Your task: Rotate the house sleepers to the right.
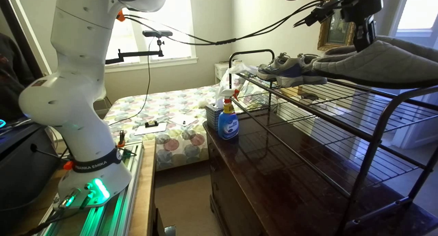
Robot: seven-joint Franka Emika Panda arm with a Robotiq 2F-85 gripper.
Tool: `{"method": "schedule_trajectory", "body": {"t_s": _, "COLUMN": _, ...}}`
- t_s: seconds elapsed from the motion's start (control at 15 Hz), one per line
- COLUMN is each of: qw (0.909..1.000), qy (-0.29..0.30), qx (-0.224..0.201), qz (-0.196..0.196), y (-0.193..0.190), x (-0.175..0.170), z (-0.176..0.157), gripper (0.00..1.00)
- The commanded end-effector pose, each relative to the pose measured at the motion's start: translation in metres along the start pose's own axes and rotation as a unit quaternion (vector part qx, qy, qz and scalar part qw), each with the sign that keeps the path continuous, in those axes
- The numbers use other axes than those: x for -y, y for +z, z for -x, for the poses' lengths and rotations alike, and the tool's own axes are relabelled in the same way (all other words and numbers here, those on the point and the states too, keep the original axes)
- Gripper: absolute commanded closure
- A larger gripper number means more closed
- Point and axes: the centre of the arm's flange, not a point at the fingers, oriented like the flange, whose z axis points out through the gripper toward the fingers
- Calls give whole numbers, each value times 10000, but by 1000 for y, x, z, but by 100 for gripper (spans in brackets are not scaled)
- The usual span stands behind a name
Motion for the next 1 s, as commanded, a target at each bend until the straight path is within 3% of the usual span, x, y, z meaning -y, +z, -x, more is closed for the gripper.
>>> {"method": "schedule_trajectory", "body": {"t_s": 0.0, "qw": 9999, "qy": -50, "qx": 84, "qz": 38, "y": 1, "x": 1, "z": 6, "gripper": 97}}
{"method": "schedule_trajectory", "body": {"t_s": 0.07, "qw": 9999, "qy": -70, "qx": 122, "qz": 58, "y": 3, "x": 1, "z": 9, "gripper": 90}}
{"method": "schedule_trajectory", "body": {"t_s": 0.13, "qw": 9999, "qy": -72, "qx": 129, "qz": 69, "y": 5, "x": 1, "z": 9, "gripper": 90}}
{"method": "schedule_trajectory", "body": {"t_s": 0.2, "qw": 9999, "qy": -23, "qx": 36, "qz": 120, "y": 8, "x": 0, "z": 8, "gripper": 97}}
{"method": "schedule_trajectory", "body": {"t_s": 0.67, "qw": 9970, "qy": 555, "qx": 29, "qz": 543, "y": 53, "x": 16, "z": 16, "gripper": 97}}
{"method": "schedule_trajectory", "body": {"t_s": 0.93, "qw": 9931, "qy": 978, "qx": -191, "qz": 611, "y": 70, "x": 22, "z": 17, "gripper": 97}}
